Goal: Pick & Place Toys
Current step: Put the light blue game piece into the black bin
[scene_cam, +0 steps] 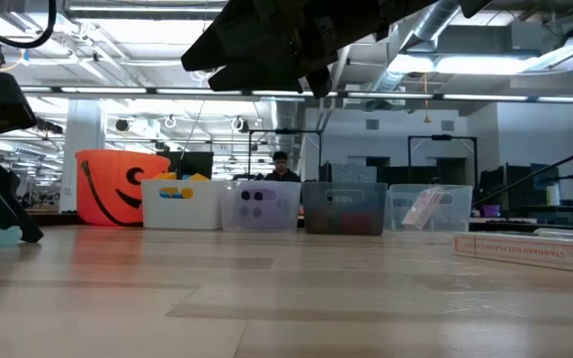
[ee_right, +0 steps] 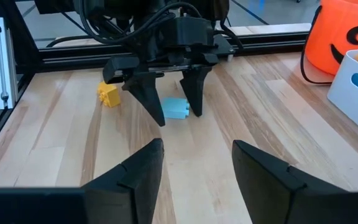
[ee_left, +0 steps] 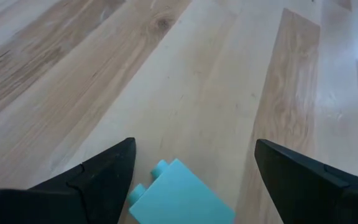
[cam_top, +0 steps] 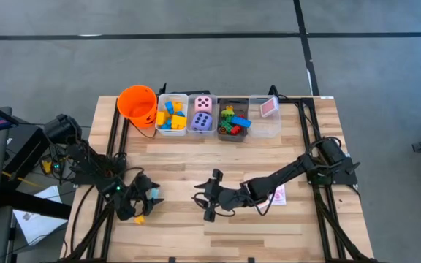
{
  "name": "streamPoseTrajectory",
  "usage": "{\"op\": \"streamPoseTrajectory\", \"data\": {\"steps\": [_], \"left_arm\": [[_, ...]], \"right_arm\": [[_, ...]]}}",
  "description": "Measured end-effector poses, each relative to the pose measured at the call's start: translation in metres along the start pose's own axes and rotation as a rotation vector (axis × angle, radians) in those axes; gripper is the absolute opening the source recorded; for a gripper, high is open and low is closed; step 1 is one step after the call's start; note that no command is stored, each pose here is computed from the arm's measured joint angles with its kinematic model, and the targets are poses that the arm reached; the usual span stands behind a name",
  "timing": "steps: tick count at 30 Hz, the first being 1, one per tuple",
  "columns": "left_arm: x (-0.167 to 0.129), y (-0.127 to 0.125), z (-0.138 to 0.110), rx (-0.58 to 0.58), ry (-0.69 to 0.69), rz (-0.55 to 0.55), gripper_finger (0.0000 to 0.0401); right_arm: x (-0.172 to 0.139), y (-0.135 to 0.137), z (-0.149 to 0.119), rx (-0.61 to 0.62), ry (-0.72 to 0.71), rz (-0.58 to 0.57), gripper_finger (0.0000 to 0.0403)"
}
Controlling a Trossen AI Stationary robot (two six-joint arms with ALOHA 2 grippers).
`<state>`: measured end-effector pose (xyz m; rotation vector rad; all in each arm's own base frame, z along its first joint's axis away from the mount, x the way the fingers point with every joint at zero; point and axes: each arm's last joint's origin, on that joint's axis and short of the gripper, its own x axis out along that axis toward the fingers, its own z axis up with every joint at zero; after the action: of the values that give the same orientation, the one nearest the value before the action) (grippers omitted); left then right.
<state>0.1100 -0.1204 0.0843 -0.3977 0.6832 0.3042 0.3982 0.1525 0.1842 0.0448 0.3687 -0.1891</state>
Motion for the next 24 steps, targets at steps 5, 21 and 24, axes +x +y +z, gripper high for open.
{"op": "streamPoseTrajectory", "data": {"steps": [5, 21, 24], "left_arm": [[0.0, 0.0008, -0.0004, 0.008, 0.011, 0.005, 0.0324], [-0.001, 0.0065, -0.004, 0.298, 0.102, 0.033, 0.0324], [-0.001, 0.0066, -0.0041, 0.318, 0.105, 0.031, 0.0324]], "right_arm": [[-0.0002, 0.0003, -0.0001, 0.0, 0.0, 0.001, 0.0188], [-0.0002, -0.0003, -0.0023, -0.012, 0.02, -0.004, 0.0188], [-0.0002, -0.0006, -0.0035, -0.002, 0.032, -0.007, 0.0188]]}}
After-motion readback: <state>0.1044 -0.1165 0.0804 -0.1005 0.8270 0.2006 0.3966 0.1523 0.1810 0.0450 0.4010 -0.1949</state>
